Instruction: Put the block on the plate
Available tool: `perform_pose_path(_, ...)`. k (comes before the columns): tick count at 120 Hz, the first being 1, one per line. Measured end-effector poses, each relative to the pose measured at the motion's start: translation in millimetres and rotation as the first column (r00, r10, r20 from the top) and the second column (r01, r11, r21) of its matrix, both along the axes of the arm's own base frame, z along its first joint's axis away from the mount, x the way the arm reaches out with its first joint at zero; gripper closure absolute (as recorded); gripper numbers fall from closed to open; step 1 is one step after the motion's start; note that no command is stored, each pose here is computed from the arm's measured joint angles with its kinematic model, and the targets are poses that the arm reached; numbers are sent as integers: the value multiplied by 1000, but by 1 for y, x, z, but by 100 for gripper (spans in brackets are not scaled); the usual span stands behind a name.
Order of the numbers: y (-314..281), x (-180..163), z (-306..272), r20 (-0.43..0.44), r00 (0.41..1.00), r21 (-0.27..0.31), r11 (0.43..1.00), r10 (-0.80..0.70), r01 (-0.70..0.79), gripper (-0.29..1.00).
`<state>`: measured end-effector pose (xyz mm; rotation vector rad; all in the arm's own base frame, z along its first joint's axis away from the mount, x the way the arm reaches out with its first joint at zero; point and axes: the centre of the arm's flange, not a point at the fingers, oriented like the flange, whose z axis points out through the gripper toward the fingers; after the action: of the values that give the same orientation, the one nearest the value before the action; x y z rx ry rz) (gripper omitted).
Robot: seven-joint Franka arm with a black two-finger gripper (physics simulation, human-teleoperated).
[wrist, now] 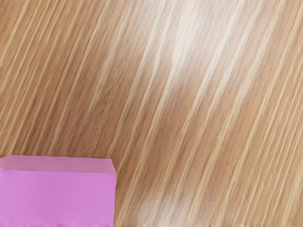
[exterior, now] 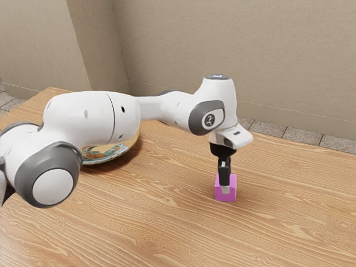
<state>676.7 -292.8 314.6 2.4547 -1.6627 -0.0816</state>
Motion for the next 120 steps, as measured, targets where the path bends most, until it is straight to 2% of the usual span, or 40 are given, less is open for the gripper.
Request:
perform_pose_path(74, 14, 28, -13, 57, 998, -2, 1000, -17, 17, 0)
perform_pose_path(120, 17, 30, -35, 46, 999, 3, 1000, -22, 22, 0)
